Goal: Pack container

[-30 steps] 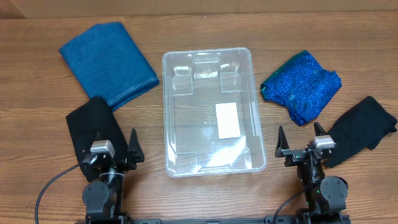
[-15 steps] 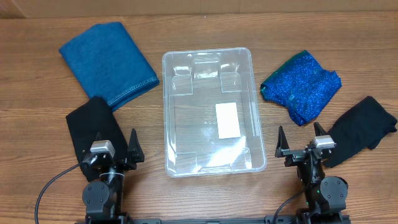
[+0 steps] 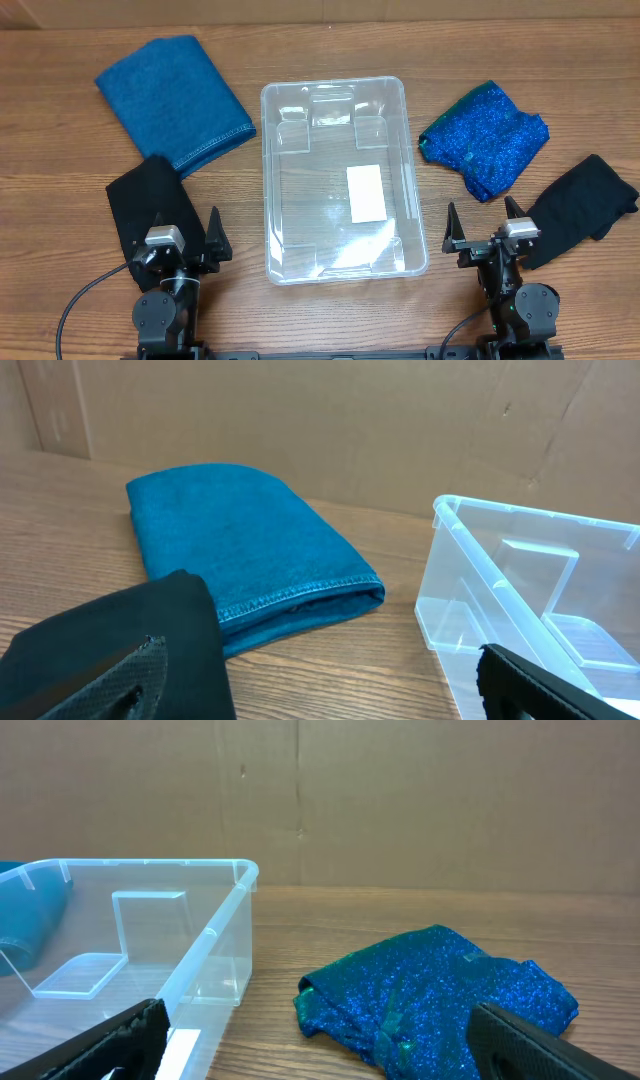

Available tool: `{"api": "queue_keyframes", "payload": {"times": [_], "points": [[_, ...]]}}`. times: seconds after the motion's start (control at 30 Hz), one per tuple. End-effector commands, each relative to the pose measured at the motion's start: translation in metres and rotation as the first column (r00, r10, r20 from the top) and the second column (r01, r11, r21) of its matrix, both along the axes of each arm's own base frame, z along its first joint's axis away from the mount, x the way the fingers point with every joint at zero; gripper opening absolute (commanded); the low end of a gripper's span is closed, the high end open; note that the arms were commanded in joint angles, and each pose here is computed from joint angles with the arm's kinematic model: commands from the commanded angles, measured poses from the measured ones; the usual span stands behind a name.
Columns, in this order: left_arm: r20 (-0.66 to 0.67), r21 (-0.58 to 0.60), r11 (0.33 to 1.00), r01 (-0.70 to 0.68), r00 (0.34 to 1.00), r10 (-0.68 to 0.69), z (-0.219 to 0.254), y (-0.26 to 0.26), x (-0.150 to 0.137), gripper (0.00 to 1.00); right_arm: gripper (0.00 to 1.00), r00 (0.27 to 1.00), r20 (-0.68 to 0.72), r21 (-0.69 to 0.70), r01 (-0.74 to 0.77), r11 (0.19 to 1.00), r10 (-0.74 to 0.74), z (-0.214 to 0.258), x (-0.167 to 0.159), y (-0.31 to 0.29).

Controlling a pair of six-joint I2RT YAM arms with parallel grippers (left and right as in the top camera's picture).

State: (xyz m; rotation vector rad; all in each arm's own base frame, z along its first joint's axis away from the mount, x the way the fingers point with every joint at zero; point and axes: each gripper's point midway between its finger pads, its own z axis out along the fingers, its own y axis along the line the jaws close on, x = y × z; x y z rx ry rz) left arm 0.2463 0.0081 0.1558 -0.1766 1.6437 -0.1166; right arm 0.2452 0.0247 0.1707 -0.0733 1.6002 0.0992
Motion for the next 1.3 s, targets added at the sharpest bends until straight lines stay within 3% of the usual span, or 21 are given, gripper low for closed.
{"api": "queue_keyframes", "payload": {"times": [0.0,0.07,0.17,0.37,0.53,0.67,0.8,0.93,1.13,1.27], "points": [[0.006,0.011,1.0,0.015,1.0,-0.015,0.0,-0.003,0.0,1.0,1.0,1.0,0.006,0.002,0.011,1.0,-0.011,-0.001,0.0,-0.002],[0.002,0.0,1.0,0.013,1.0,-0.013,0.0,-0.003,0.0,1.0,1.0,1.0,-0.01,0.141,0.016,0.99,-0.015,-0.001,0.0,-0.002],[0.006,-0.123,0.992,0.005,1.0,-0.004,0.0,-0.003,0.0,1.0,1.0,0.999,-0.022,0.24,0.044,0.97,-0.04,0.004,-0.001,-0.006],[-0.025,-0.161,0.987,-0.015,1.0,0.011,0.031,-0.001,-0.012,1.0,1.0,0.979,-0.088,0.217,0.198,0.956,-0.183,0.042,-0.003,-0.031],[-0.084,-0.155,0.988,-0.009,0.996,-0.004,0.078,-0.004,-0.01,1.0,1.0,0.946,-0.243,0.157,0.258,0.953,-0.216,0.082,0.031,-0.035],[-0.217,-0.121,0.992,0.023,0.975,-0.049,0.098,-0.01,0.005,1.0,1.0,0.861,-0.462,0.112,0.297,0.948,-0.215,0.086,0.072,-0.044],[-0.451,-0.11,0.994,-0.003,0.891,-0.047,0.094,-0.008,0.021,1.0,1.0,0.731,-0.674,0.178,0.305,0.936,-0.11,0.076,0.114,-0.061],[-0.601,-0.108,0.994,-0.019,0.797,-0.05,0.09,-0.008,0.035,1.0,1.0,0.545,-0.837,0.22,0.426,0.877,-0.055,0.034,0.131,-0.104],[-0.651,-0.109,0.994,-0.026,0.757,-0.052,0.079,-0.007,0.047,1.0,1.0,0.403,-0.913,0.187,0.537,0.822,-0.055,-0.031,0.13,-0.154],[-0.651,-0.109,0.994,-0.026,0.757,-0.052,0.079,-0.007,0.047,1.0,1.0,0.293,-0.956,0.185,0.527,0.83,0.027,-0.088,0.131,-0.155]]}}
